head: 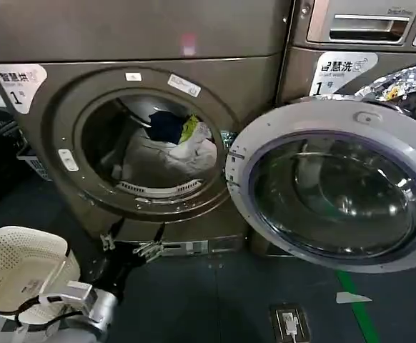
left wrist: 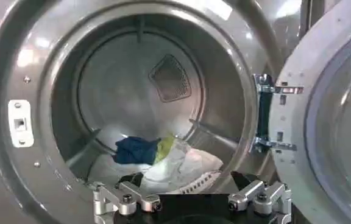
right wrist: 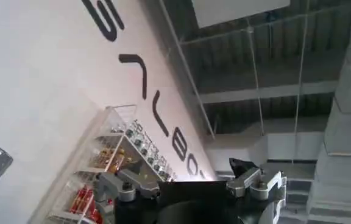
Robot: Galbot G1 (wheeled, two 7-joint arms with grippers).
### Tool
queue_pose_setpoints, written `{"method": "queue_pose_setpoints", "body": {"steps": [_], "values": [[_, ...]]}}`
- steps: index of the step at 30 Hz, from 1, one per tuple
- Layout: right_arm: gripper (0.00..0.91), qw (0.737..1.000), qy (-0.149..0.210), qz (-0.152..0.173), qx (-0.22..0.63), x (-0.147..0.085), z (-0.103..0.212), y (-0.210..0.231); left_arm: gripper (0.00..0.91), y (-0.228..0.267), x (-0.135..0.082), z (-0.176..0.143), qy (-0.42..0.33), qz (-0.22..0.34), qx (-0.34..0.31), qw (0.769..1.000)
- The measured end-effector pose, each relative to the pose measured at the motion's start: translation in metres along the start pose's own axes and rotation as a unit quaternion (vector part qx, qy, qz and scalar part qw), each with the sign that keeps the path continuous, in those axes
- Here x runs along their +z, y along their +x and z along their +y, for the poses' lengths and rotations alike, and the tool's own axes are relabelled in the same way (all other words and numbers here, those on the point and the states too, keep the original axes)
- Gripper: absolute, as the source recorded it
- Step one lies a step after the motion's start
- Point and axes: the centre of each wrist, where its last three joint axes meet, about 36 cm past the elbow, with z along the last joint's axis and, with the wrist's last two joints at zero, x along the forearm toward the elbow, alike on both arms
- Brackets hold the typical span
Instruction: Grasp the clothes from the dryer.
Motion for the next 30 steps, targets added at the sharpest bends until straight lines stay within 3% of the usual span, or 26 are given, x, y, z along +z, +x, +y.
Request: {"method": "queue_pose_setpoints", "body": {"steps": [30], "values": [[0.907, 1.000, -0.003, -0.002, 0.018, 0.003, -0.014, -0.002, 0.907, 0.003, 0.000, 0.002, -0.001, -0.004, 0.012, 1.000]]}}
